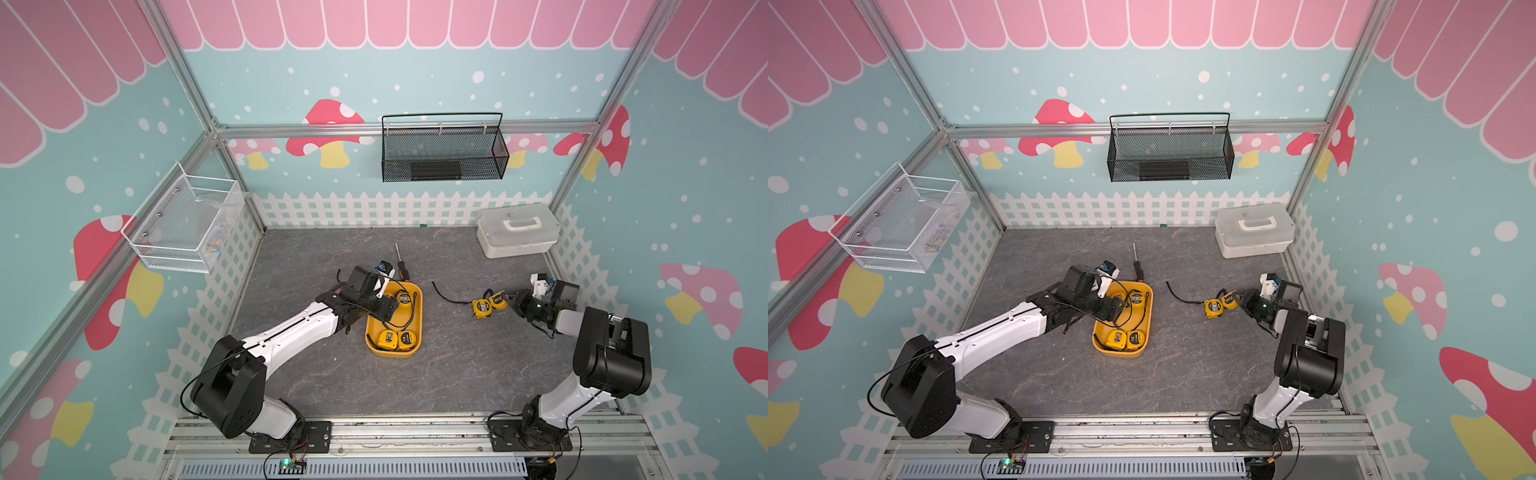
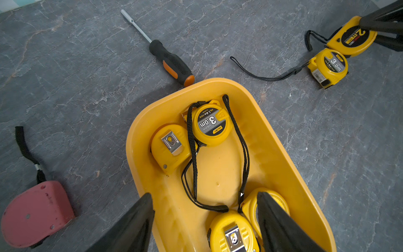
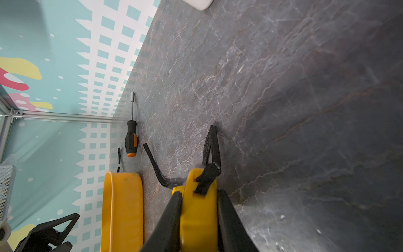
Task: Take the tape measure out of the storage box
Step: Place the tape measure at the center of the board.
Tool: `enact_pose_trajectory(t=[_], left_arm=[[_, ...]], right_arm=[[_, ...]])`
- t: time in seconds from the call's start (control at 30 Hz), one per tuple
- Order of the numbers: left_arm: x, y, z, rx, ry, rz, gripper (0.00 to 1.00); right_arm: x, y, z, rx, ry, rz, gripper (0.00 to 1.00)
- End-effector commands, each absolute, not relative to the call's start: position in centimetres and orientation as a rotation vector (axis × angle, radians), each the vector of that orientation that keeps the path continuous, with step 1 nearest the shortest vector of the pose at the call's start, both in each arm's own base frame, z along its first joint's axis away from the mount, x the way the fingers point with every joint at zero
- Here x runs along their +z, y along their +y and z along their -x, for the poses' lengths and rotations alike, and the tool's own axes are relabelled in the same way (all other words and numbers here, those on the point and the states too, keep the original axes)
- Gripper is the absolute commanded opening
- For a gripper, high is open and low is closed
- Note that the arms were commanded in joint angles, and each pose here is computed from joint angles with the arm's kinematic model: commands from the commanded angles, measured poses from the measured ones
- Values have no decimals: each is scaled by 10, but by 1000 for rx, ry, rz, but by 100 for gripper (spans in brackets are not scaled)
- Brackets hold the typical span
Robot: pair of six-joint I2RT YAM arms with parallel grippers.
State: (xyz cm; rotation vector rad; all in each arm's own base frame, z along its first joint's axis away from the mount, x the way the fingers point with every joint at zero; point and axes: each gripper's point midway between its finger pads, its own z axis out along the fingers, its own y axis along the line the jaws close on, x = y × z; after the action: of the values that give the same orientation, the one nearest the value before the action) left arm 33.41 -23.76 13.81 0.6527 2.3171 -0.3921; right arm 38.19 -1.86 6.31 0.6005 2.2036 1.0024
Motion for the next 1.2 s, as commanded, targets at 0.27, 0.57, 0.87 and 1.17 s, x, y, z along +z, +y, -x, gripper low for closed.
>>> enact_pose_trajectory(t=[0.27,0.57,0.87,1.17], left_arm=[[141,-242,-338,-412,2302,-658,76],[140,-237,-335,-405,2300,-648,76],[139,-238,-334,-405,2301,-653,76],[136,-235,-332,-391,2308,-653,76]], right_arm=[[53,-28,-369,991,2201,-630,28],[40,-32,-360,976,2244,-660,33],[31,-36,-352,956,2272,-681,35],[27,-38,-346,945,2300,-712,43]])
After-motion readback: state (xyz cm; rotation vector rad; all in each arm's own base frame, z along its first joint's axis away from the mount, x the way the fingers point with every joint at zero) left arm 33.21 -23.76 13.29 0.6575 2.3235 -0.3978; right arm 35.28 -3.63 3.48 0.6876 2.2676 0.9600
